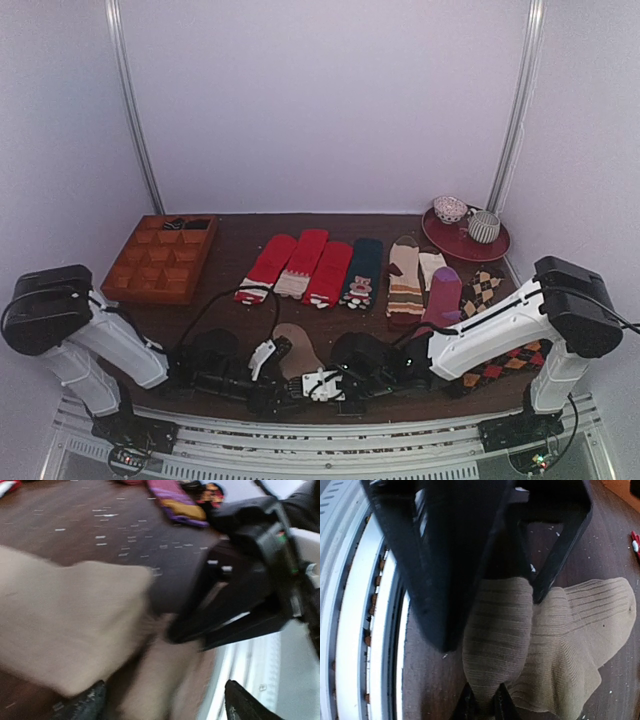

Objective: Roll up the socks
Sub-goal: Roll a pair of socks at the center of the board.

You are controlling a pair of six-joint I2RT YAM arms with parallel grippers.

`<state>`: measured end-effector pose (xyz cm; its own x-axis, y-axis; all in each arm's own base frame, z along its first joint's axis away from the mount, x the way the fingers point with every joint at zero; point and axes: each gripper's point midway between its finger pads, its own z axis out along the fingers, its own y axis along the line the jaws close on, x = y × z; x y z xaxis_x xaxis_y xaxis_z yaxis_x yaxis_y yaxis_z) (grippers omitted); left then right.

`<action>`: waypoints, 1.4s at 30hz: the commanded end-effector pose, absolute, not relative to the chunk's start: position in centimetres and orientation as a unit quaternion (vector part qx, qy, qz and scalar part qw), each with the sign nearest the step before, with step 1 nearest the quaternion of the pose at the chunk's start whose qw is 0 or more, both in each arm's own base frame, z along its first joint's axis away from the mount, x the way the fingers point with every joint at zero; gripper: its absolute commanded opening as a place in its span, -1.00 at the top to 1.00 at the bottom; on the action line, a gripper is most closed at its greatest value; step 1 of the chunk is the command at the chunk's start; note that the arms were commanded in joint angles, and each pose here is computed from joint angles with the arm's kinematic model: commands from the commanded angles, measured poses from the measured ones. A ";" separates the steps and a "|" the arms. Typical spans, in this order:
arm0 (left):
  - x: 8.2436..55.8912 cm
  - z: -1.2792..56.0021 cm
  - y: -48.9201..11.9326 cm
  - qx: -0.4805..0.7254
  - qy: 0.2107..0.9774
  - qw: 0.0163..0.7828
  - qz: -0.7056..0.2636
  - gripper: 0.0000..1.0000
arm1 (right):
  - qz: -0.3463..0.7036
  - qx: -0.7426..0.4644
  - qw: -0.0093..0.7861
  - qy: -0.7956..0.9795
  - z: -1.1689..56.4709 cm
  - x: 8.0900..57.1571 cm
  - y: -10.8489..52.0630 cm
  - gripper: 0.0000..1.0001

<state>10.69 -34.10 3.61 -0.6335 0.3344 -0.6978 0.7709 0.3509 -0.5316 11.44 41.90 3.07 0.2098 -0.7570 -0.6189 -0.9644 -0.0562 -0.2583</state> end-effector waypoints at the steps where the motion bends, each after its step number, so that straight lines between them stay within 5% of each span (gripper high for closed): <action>1: 13.2 -0.2 -26.9 0.357 0.863 0.265 -0.240 -0.70 | 0.192 -0.698 0.158 0.672 0.8 7.8 38.5 0.92; 3: 13.9 2.5 -26.9 0.360 0.843 0.325 -0.231 -0.94 | 0.207 -0.685 0.113 0.689 0.7 7.2 38.3 0.92; 12: 12.4 11.3 -27.8 0.388 0.710 0.514 -0.285 -0.96 | 0.246 -0.592 -0.049 0.766 -0.8 8.2 38.1 0.92; 18: 10.5 11.1 -29.9 0.448 0.677 0.494 -0.313 -0.63 | 0.244 -0.539 -0.116 0.798 -1.6 9.3 37.6 0.91; 34: 9.1 5.5 -34.5 0.543 0.662 0.460 -0.235 -0.60 | 0.250 -0.507 -0.150 0.811 -2.3 10.2 36.6 0.91; 42: 9.1 3.4 -34.6 0.544 0.680 0.436 -0.228 0.05 | 0.248 -0.502 -0.153 0.815 -2.6 10.2 36.2 0.91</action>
